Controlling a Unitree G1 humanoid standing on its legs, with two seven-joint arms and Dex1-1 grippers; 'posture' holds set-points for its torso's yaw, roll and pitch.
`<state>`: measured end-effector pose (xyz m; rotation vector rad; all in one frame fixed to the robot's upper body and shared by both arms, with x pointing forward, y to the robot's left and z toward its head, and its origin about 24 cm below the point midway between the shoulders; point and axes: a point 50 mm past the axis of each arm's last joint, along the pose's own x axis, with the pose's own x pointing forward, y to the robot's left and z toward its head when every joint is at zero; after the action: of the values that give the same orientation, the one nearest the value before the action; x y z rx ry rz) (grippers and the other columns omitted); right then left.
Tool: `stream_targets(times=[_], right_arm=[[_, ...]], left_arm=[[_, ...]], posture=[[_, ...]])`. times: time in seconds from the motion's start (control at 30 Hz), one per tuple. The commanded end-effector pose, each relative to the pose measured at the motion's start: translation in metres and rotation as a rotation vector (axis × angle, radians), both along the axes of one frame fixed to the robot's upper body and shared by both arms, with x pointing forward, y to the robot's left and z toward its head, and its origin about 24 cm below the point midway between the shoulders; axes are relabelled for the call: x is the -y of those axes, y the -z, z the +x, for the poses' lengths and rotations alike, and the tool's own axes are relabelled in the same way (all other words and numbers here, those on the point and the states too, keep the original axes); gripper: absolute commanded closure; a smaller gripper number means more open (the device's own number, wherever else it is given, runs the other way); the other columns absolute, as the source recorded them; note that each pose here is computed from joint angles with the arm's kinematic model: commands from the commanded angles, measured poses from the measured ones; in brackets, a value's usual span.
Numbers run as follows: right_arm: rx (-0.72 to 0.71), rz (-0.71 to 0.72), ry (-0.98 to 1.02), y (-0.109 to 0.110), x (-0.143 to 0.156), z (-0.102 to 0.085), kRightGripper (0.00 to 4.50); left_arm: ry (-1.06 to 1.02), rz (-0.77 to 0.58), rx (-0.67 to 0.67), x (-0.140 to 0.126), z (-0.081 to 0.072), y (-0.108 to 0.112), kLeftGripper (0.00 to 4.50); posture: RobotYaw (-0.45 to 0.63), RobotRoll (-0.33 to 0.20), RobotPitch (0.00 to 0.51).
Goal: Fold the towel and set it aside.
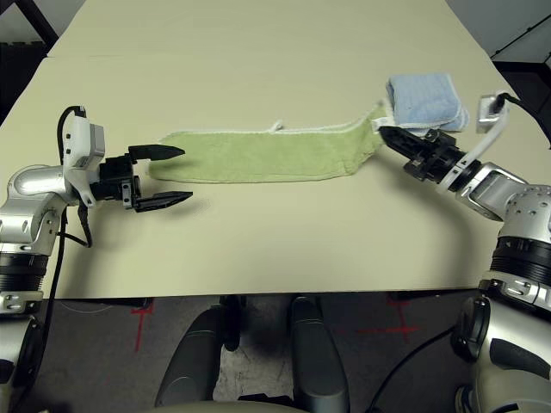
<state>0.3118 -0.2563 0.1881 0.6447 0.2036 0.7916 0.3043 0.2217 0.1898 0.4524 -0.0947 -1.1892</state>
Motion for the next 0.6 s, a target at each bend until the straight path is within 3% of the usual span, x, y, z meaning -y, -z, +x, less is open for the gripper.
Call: stream_targets(times=[0.03,0.4,0.6], right_arm=[[-0.005,-0.069,-0.048,0.003,-0.013,0.001,4.48],[0.045,-0.152,-0.155,-0.004,-0.086,0.024,4.48],[-0.006,-0.228,-0.197,0.009,-0.102,0.024,4.48]], left_arm=[[-0.002,0.01,-0.007,-0.001,-0.002,0.002,0.0],[-0.005,0.009,-0.006,0.001,-0.001,0.001,0.0],[-0.015,0.007,-0.005,0.0,-0.003,0.001,0.0]], posture=[[-0.07,0.0,0.192],[-0.06,0.0,0.188],[-0.05,0.0,0.19]])
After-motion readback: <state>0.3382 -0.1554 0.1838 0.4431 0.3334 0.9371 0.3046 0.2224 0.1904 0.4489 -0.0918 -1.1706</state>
